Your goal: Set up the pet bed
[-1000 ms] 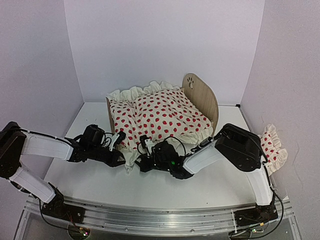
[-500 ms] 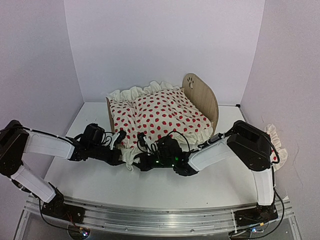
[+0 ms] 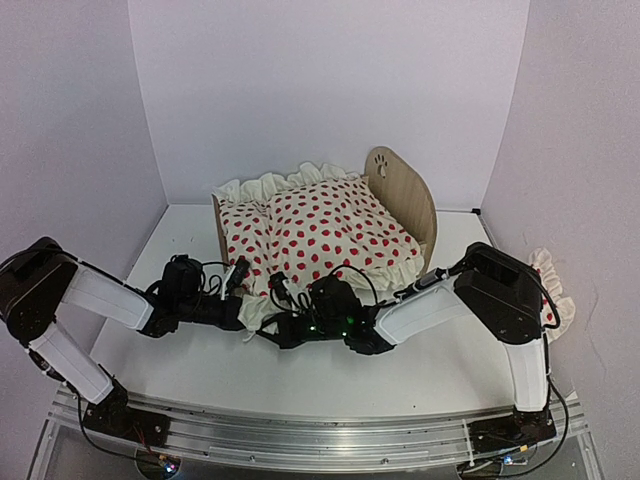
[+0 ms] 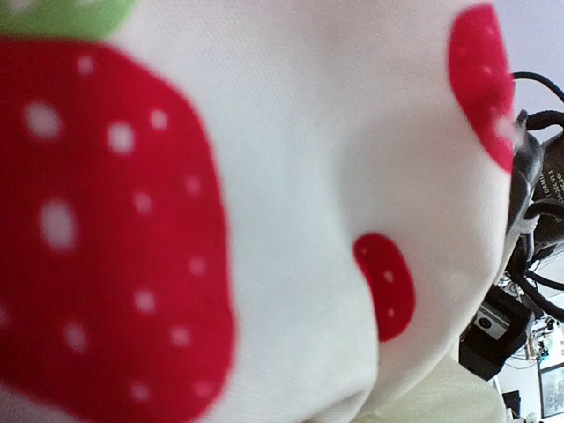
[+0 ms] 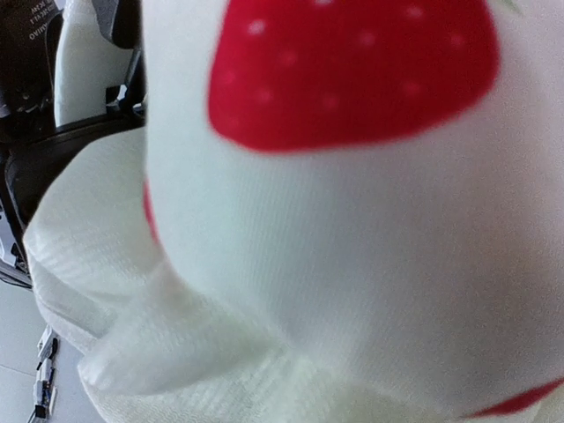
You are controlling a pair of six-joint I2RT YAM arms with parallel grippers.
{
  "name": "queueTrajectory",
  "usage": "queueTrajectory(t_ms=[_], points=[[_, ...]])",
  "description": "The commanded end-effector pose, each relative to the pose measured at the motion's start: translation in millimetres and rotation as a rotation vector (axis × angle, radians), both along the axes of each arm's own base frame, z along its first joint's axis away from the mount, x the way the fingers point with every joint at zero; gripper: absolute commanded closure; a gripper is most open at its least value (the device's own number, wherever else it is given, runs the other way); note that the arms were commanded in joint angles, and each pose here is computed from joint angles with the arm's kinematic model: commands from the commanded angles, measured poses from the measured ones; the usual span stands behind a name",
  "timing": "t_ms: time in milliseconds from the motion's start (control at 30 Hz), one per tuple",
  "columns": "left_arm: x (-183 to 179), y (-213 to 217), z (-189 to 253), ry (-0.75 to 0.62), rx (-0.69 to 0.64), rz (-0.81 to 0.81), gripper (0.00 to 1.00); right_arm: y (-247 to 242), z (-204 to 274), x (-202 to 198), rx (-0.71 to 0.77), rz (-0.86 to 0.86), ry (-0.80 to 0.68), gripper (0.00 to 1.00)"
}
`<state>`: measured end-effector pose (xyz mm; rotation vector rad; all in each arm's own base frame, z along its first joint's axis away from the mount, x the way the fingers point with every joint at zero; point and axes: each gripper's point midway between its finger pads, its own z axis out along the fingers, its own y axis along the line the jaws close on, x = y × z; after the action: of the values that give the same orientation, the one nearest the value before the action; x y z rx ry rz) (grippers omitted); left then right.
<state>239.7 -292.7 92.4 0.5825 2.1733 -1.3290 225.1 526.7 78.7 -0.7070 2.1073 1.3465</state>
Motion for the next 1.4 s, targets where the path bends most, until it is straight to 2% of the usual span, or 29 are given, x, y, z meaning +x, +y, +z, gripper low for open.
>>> queueTrajectory(t_ms=[0, 133, 367, 567, 700, 767, 900, 967, 1167, 1367], points=[[-12.6, -3.6, -2.9, 0.087, -0.074, -0.031, 1.00, 10.2, 15.2, -1.2, -0.005, 0.001, -0.043, 1.00], [-18.6, -6.5, -5.1, 0.095, -0.100, -0.066, 1.00, 14.7, 16.9, 3.4, -0.002, -0.010, -0.051, 0.99], [-21.2, -2.8, -21.6, 0.116, -0.087, -0.044, 1.00, 0.4, 13.3, 3.2, -0.035, -0.036, -0.062, 0.72], [-12.7, 2.0, -36.4, 0.099, -0.034, 0.007, 1.00, -18.0, 21.9, -4.1, -0.102, -0.031, -0.067, 0.61], [-10.1, 3.5, -40.8, 0.084, -0.015, 0.018, 1.00, -40.6, 19.2, -8.3, -0.164, -0.058, -0.061, 0.57], [-10.5, 3.9, -41.4, 0.081, -0.011, 0.017, 1.00, -51.1, 15.9, -5.2, -0.193, -0.087, -0.083, 0.60], [-11.5, 4.8, -41.5, 0.077, -0.009, 0.016, 1.00, -48.4, 2.3, 7.5, -0.228, -0.111, -0.104, 0.80], [-11.5, 5.5, -41.6, 0.071, -0.007, 0.018, 1.00, -39.1, -3.3, 14.1, -0.231, -0.108, -0.113, 0.86], [-11.5, 6.1, -41.1, 0.059, -0.005, 0.018, 1.00, -24.5, -3.2, 27.8, -0.194, -0.120, -0.136, 0.90], [-11.0, 6.0, -41.6, 0.060, -0.002, 0.018, 1.00, -26.0, 30.6, 65.2, -0.129, -0.240, -0.228, 0.88]])
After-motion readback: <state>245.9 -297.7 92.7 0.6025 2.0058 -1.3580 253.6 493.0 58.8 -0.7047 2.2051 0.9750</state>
